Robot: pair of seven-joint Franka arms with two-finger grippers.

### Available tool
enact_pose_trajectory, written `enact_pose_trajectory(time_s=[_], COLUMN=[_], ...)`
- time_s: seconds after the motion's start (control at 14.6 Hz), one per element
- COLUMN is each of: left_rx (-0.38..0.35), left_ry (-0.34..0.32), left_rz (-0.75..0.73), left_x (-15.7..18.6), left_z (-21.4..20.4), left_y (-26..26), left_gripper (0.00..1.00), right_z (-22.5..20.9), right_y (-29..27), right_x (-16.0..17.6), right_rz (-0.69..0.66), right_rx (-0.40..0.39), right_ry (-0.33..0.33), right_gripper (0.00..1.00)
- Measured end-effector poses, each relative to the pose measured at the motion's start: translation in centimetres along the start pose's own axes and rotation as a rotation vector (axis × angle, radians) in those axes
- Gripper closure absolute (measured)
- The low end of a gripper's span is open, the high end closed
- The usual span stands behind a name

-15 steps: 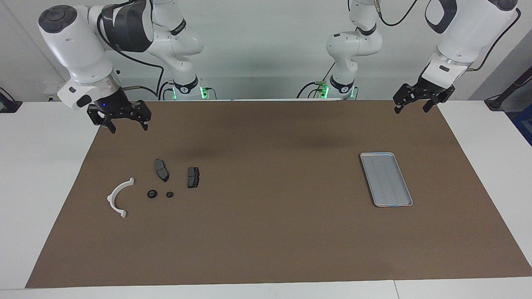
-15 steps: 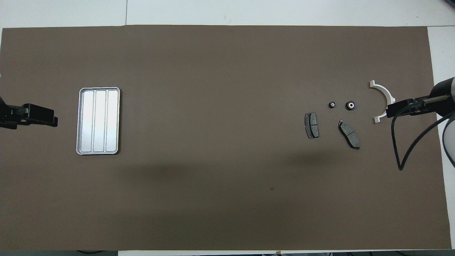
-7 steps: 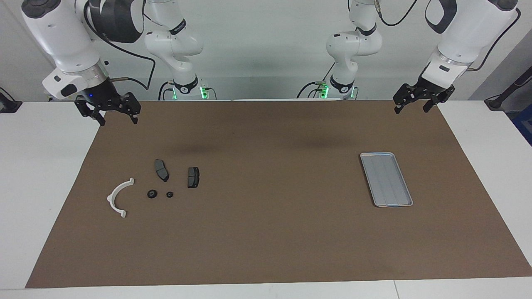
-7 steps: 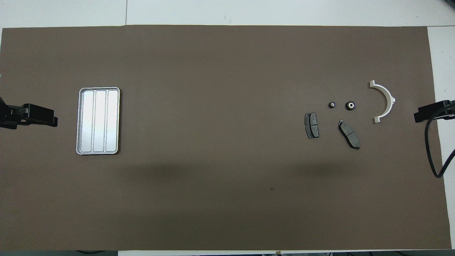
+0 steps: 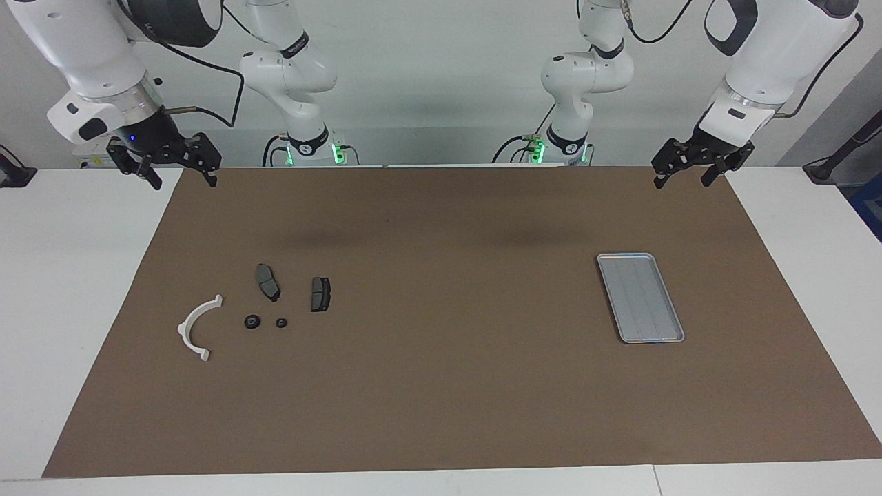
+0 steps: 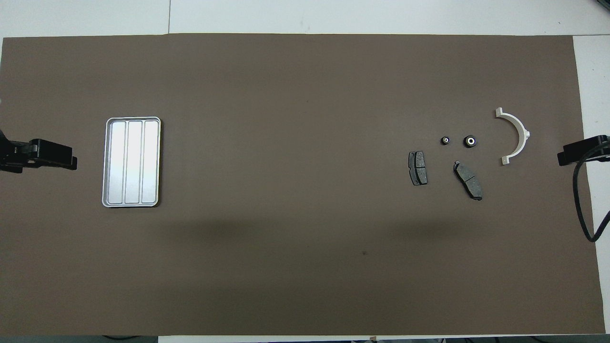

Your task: Place bearing gear from tray to pile

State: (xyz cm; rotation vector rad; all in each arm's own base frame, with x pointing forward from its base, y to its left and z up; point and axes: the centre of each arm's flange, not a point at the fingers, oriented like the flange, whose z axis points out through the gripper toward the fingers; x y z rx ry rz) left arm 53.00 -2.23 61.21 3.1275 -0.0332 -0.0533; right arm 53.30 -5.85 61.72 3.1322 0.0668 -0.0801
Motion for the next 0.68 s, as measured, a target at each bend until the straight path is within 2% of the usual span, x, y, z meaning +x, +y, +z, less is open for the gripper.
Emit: enact_pose_trajectory(time_s=[0.68], left_rx=[0.000], left_ry=[0.000], left_rz=[0.000], left_x=[0.00], left_z=[0.00], left_y=[0.00], left_gripper=[0.00], right_z=[0.08], right_y=[-0.01], right_x=[-0.10], right_rz=[0.009], right_rx=[0.001], right_ry=[-0.009], right_gripper=[0.00])
